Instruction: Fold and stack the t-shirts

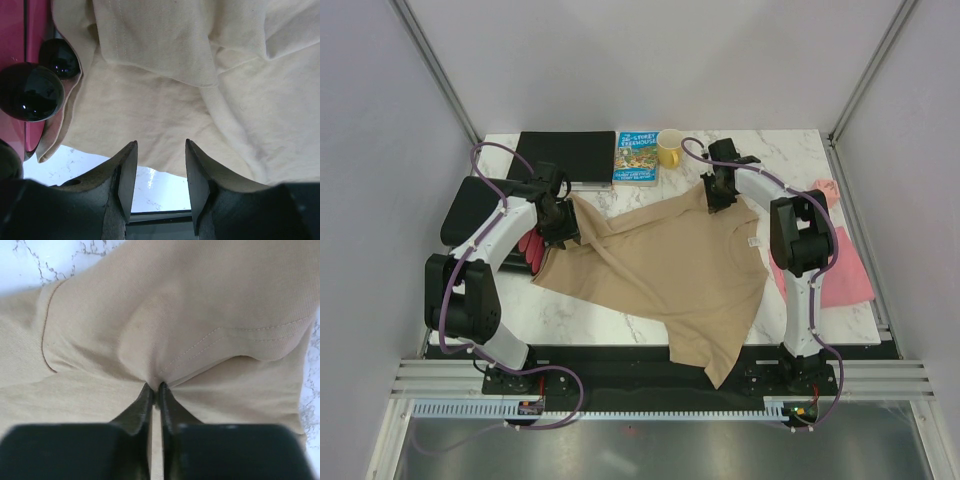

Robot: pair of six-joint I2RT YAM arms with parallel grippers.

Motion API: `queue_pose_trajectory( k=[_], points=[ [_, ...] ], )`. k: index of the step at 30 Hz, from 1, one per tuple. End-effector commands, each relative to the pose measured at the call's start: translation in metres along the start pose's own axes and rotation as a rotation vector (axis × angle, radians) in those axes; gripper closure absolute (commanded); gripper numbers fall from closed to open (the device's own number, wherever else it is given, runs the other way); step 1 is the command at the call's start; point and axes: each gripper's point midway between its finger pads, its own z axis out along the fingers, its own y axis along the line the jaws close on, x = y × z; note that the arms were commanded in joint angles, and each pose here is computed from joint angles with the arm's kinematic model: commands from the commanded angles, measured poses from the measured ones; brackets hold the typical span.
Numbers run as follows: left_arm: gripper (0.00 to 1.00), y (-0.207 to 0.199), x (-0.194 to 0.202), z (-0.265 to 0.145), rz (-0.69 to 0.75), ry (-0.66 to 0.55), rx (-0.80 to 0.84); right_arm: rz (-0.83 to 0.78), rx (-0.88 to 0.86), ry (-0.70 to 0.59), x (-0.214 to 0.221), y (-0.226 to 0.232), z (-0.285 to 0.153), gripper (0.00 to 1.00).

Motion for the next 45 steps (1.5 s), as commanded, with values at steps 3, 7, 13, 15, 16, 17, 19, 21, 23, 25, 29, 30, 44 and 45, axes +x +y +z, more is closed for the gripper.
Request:
queue_pose_trajectory(
  k=[3,7,13,15,16,17,19,21,23,25,29,30,44,45],
  points=[
    [0.5,0.003,-0.001,-0.008,0.012,-0.023,-0.003,-0.001,0.025,-0.024,-0.008,-0.002,-0.014,0.95],
    [0.5,0.002,-0.001,-0.005,0.006,-0.015,0.002,0.001,0.039,-0.041,-0.011,-0.005,-0.025,0.82],
    [0.5,-0.002,-0.001,-0.004,0.006,-0.012,0.019,0.003,0.052,-0.074,-0.019,-0.007,-0.036,1.0],
    [0.5,-0.002,-0.002,-0.004,0.007,-0.014,0.019,0.002,0.05,-0.079,-0.022,-0.006,-0.037,1.0],
    [0.5,-0.003,-0.002,-0.004,0.007,-0.013,0.021,0.005,0.048,-0.082,-0.023,-0.006,-0.038,1.0],
    [0.5,-0.002,-0.003,-0.004,0.008,-0.015,0.021,0.007,0.048,-0.085,-0.024,-0.005,-0.039,1.0],
    [0.5,-0.003,-0.002,-0.004,0.009,-0.012,0.022,0.007,0.044,-0.088,-0.026,-0.005,-0.04,1.0],
    [0.5,-0.002,-0.001,-0.003,0.007,-0.01,0.02,0.005,0.045,-0.094,-0.029,-0.005,-0.043,0.97],
    [0.5,-0.002,0.0,-0.003,0.009,-0.01,0.021,0.006,0.046,-0.101,-0.032,-0.004,-0.044,0.95],
    [0.5,-0.002,0.0,-0.003,0.009,-0.008,0.021,0.006,0.045,-0.099,-0.032,-0.004,-0.045,0.94],
    [0.5,-0.002,-0.001,-0.003,0.009,-0.011,0.024,0.007,0.044,-0.105,-0.036,-0.004,-0.048,0.91],
    [0.5,-0.003,-0.001,-0.003,0.01,-0.011,0.025,0.01,0.043,-0.108,-0.037,-0.004,-0.049,0.91],
    [0.5,-0.002,0.002,-0.002,0.012,-0.006,0.026,0.011,0.04,-0.136,-0.046,-0.002,-0.06,0.85],
    [0.5,-0.002,0.002,-0.002,0.013,-0.006,0.026,0.011,0.04,-0.136,-0.047,-0.002,-0.06,0.85]
  ],
)
